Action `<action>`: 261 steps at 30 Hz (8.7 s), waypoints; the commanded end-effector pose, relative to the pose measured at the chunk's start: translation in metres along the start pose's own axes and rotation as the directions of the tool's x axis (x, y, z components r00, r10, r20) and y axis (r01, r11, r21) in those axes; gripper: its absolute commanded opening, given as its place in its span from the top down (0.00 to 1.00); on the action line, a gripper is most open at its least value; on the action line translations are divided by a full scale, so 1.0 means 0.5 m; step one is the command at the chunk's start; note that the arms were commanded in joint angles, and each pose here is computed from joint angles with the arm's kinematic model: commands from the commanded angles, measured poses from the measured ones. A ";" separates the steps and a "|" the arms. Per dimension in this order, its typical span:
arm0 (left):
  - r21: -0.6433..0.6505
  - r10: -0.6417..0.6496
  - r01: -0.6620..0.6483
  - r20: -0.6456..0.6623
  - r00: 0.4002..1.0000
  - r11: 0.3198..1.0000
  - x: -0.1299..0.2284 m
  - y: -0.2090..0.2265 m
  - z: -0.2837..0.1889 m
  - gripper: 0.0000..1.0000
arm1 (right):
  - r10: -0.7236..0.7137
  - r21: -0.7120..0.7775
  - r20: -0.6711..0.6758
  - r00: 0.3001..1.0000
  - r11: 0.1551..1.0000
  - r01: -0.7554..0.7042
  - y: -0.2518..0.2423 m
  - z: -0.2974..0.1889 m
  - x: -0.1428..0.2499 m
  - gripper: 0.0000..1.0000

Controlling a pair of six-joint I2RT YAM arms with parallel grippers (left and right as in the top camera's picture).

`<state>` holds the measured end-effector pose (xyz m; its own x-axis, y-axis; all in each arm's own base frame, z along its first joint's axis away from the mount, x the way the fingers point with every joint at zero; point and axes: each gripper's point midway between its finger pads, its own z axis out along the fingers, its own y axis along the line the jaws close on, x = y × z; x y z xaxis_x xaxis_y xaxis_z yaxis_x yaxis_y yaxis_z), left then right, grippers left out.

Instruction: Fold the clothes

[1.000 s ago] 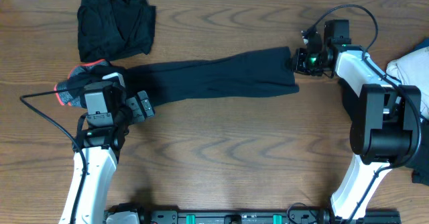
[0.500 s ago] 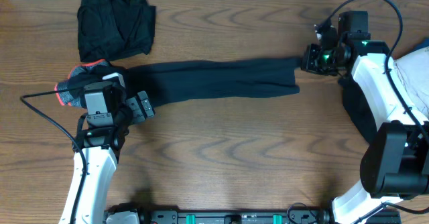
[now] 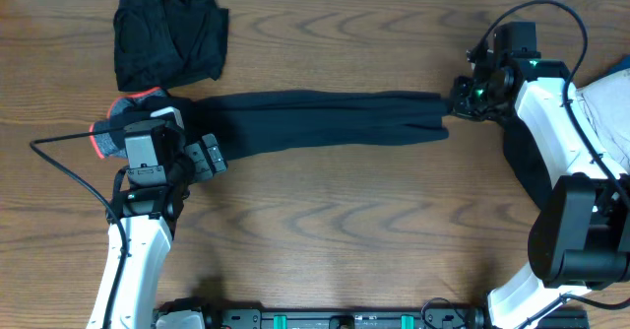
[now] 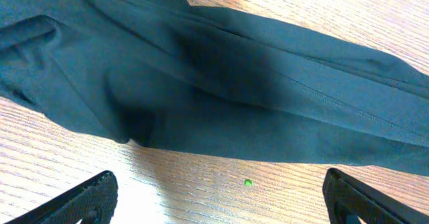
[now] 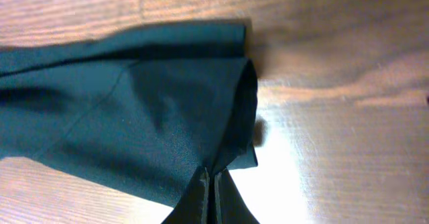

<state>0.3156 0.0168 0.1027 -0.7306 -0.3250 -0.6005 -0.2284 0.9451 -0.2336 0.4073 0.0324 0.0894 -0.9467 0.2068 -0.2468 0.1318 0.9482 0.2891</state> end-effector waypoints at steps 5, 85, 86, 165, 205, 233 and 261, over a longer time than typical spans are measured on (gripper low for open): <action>0.015 0.007 -0.008 0.006 1.000 1.000 -0.006 -0.007 -0.006 0.02 | -0.010 0.054 -0.049 0.999 0.998 0.013 -0.022 0.026 0.037 0.66; 0.001 0.001 -0.001 -0.051 0.999 1.000 0.022 0.000 -0.006 0.02 | 0.016 0.148 -0.118 0.993 0.989 0.001 -0.136 0.069 -0.022 0.99; 0.002 0.001 -0.001 -0.050 0.999 1.000 0.021 0.000 -0.006 0.02 | 0.006 0.152 -0.121 0.993 0.988 0.012 -0.143 0.059 -0.026 0.99; 0.001 0.001 -0.001 -0.051 0.999 1.000 0.022 0.000 -0.006 0.02 | -0.383 -0.164 -0.199 0.902 0.920 0.355 0.074 0.112 0.083 0.18; 0.001 0.001 -0.001 -0.052 0.999 1.000 0.022 0.000 -0.006 0.02 | -0.192 -0.209 -0.145 0.971 0.965 0.159 0.065 0.181 0.103 0.99; 0.001 0.000 0.000 -0.051 0.999 1.000 0.022 0.000 -0.006 0.02 | -0.108 0.192 0.048 0.993 0.977 0.097 -0.075 -0.107 -0.094 0.99; -0.001 0.000 0.000 -0.059 0.998 1.000 0.026 0.001 -0.007 0.02 | -0.540 0.176 -0.135 0.831 0.812 0.556 0.277 0.048 0.082 0.99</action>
<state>0.3024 0.0154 0.0924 -0.7698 -0.3293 -0.5468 -0.2441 0.9434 -0.2245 0.3885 0.1952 0.0995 -0.8798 -0.4054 -0.2483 -0.4116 0.9109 -0.0291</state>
